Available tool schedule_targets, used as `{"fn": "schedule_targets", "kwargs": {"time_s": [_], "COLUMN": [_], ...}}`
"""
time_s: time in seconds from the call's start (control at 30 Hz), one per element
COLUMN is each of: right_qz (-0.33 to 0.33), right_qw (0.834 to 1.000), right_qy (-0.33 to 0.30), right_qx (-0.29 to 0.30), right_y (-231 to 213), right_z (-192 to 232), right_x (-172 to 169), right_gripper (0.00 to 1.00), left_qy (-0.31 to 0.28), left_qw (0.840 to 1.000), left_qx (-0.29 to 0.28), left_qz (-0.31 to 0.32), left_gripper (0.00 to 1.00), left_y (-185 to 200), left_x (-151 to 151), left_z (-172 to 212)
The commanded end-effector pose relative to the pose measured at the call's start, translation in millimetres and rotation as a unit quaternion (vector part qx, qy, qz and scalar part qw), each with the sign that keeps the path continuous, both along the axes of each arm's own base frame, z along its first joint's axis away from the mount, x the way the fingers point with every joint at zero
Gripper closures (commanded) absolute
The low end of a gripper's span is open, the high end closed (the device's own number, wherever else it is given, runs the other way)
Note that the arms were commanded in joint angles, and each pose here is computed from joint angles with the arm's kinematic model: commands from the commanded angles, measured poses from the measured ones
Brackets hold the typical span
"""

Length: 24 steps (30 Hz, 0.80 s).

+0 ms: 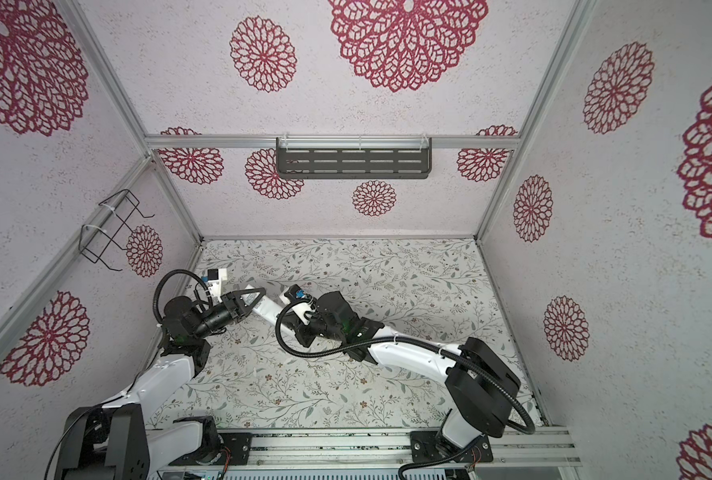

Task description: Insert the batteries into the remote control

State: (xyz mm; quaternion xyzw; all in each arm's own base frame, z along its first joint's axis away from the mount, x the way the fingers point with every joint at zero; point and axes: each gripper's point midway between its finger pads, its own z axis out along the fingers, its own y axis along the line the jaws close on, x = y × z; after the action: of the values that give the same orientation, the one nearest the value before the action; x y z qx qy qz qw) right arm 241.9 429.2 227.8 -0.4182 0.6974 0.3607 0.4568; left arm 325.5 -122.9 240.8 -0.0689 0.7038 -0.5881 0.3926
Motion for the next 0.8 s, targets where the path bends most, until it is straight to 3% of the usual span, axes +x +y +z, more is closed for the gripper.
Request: {"fn": "schedule_targets", "kwargs": {"time_s": [0.0,0.3,0.77], "right_qz": [0.002,0.001,-0.011], "right_qw": [0.996,0.991,0.994], "right_qy": [0.016,0.025,0.012], "right_qx": [-0.084,-0.132,-0.104], "right_y": [-6,-12,-6], "right_z": [-38,-56,-42], "right_x": [-3,-3,2], "right_gripper": [0.9,0.88,0.77], "left_qy": [-0.028,-0.031,-0.034], "left_qw": [1.0,0.999,0.999], "left_qx": [-0.01,-0.007,-0.008], "left_qz": [-0.006,0.002,-0.001], "left_gripper": [1.0,1.0,1.0], "left_y": [0,4,4], "left_x": [-3,-2,-3], "left_z": [18,19,20]}}
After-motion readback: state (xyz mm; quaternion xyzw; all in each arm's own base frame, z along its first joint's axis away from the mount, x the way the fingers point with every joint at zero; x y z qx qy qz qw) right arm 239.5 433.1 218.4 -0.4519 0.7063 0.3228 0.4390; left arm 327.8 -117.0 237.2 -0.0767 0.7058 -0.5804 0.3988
